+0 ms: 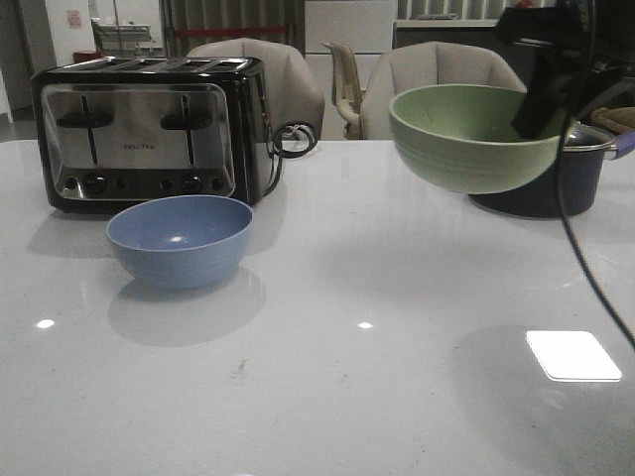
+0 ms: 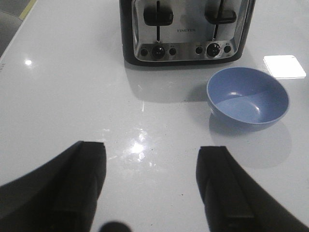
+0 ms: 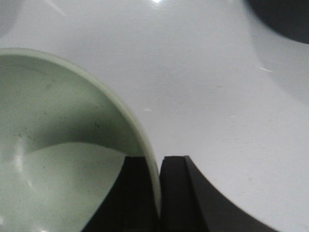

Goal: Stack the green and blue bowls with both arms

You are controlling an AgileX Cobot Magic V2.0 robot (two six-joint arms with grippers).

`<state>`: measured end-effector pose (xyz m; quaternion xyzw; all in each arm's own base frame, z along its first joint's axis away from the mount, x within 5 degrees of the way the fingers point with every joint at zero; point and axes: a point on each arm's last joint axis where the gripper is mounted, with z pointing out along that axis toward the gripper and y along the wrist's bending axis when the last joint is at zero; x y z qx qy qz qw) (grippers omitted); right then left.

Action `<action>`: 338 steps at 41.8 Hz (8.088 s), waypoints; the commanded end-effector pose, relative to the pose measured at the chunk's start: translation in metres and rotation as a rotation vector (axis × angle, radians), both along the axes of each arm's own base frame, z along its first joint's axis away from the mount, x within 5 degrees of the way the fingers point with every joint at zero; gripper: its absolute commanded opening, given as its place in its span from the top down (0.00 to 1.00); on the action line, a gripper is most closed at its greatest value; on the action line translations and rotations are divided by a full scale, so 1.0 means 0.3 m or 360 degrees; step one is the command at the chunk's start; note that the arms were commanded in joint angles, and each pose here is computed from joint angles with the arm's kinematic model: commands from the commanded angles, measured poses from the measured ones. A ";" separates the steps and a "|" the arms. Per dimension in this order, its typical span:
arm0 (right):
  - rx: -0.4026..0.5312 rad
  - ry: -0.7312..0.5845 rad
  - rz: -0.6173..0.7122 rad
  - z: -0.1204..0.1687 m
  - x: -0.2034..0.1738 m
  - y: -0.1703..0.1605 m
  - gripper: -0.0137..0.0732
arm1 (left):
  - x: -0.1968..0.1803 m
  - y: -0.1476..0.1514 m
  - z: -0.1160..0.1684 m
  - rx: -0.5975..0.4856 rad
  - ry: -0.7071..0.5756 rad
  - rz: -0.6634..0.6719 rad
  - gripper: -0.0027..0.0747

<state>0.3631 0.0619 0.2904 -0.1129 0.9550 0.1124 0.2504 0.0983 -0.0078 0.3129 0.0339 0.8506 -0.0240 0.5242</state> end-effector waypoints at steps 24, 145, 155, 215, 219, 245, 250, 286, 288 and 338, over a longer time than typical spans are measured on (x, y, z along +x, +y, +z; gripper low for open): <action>0.0029 0.0018 0.0450 -0.240 -0.097 0.433 0.80 | 0.014 0.001 0.056 -0.0019 -0.0178 0.0011 0.35; 0.0102 -0.0628 0.0506 0.071 -0.802 0.056 0.31 | 1.049 -0.372 -0.338 0.0021 0.0905 -0.0338 0.37; 0.0102 -0.0628 0.0506 0.071 -0.802 0.056 0.31 | 1.050 -0.373 -0.325 0.0024 0.0927 -0.0344 0.65; 0.0102 -0.0628 0.0506 0.071 -0.802 0.056 0.31 | 0.718 -0.697 -0.046 0.0171 0.0822 -0.1152 0.84; 0.0102 -0.0628 0.0506 0.071 -0.802 0.056 0.31 | 0.737 -0.713 -0.100 0.0181 0.0890 -0.1152 0.84; 0.0102 -0.0628 0.0506 0.071 -0.802 0.056 0.31 | 0.772 -0.736 -0.200 0.0198 0.1020 -0.1142 0.29; 0.0102 -0.0628 0.0506 0.071 -0.802 0.056 0.31 | 0.777 -0.738 -0.157 0.0187 0.0959 -0.1147 0.29; 0.0102 -0.0628 0.0506 0.071 -0.802 0.056 0.31 | 0.213 -0.380 0.203 0.0084 0.0269 -0.1128 0.31; 0.0102 -0.0628 0.0506 0.071 -0.802 0.056 0.31 | 0.177 -0.358 0.188 0.0082 0.0261 -0.1129 0.31; 0.0063 -0.0702 0.0488 0.078 -0.789 0.051 0.77 | -0.013 -0.183 0.088 0.0163 0.0102 -0.0889 0.57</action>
